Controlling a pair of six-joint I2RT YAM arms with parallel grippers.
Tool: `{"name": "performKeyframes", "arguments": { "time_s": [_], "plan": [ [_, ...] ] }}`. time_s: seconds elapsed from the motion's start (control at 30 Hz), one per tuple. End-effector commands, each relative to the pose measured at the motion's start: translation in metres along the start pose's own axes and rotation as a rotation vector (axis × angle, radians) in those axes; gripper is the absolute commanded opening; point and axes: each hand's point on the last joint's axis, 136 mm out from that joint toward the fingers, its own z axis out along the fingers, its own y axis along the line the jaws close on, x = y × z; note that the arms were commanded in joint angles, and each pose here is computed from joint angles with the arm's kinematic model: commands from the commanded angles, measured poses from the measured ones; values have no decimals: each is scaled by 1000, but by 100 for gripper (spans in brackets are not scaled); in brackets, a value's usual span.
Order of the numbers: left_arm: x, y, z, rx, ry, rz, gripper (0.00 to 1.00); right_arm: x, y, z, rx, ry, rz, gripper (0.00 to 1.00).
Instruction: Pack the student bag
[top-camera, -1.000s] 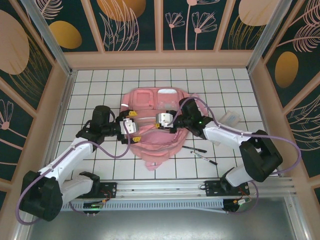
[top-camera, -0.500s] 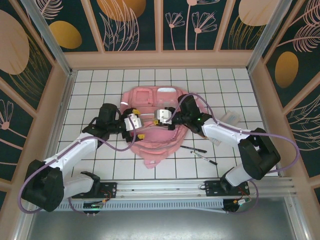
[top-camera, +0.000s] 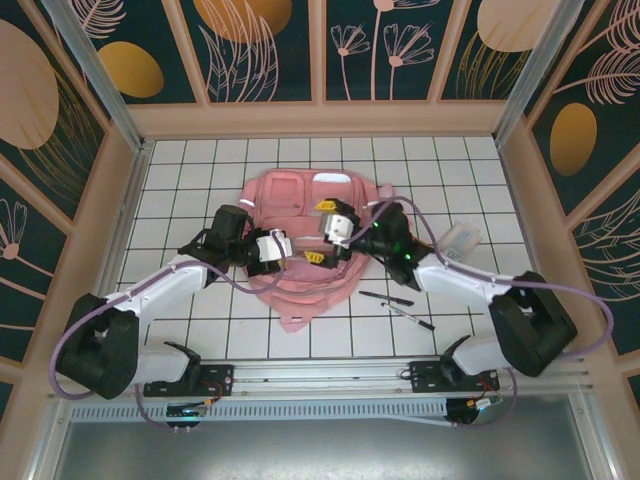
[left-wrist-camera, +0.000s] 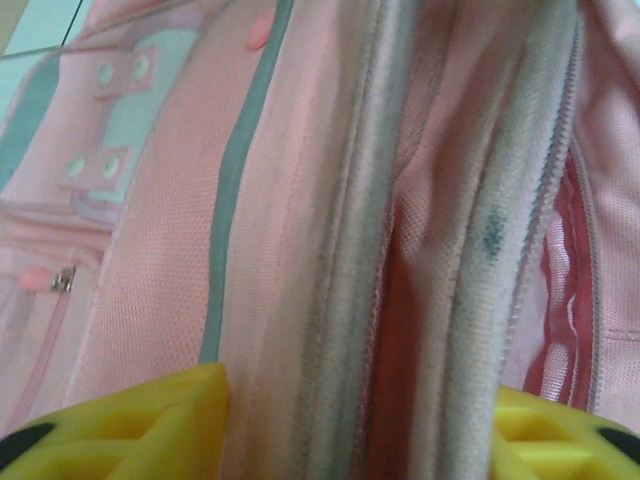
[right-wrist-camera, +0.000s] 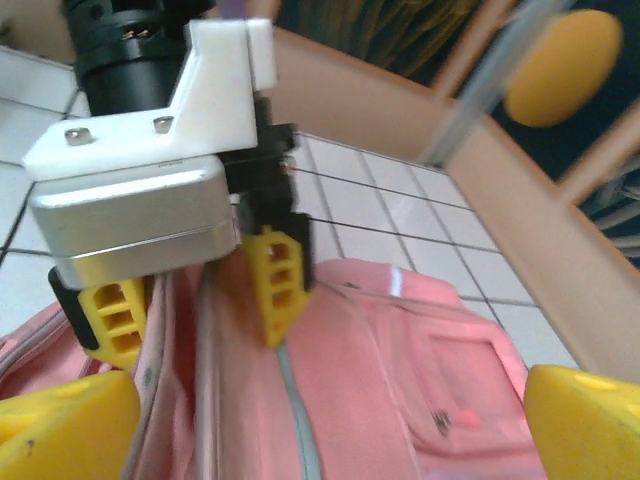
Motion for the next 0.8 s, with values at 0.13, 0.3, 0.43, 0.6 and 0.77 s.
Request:
{"name": "performKeyframes", "arguments": {
  "time_s": [0.13, 0.3, 0.43, 0.6, 0.77],
  "plan": [
    [-6, 49, 3, -188, 0, -183, 18, 25, -132, -122, 944, 61, 988, 99],
    [-10, 69, -3, -285, -25, -299, 15, 131, -100, -162, 1042, 481, 1385, 96],
    [-12, 77, -7, -330, -47, -413, 7, 184, -62, -177, 954, 713, 1576, 82],
    [-11, 87, -13, -385, -73, -569, 8, 213, -44, -185, 855, 683, 1769, 66],
    [-13, 91, -16, -401, -89, -663, 6, 222, -43, -199, 889, 698, 1795, 66]
  ]
}}
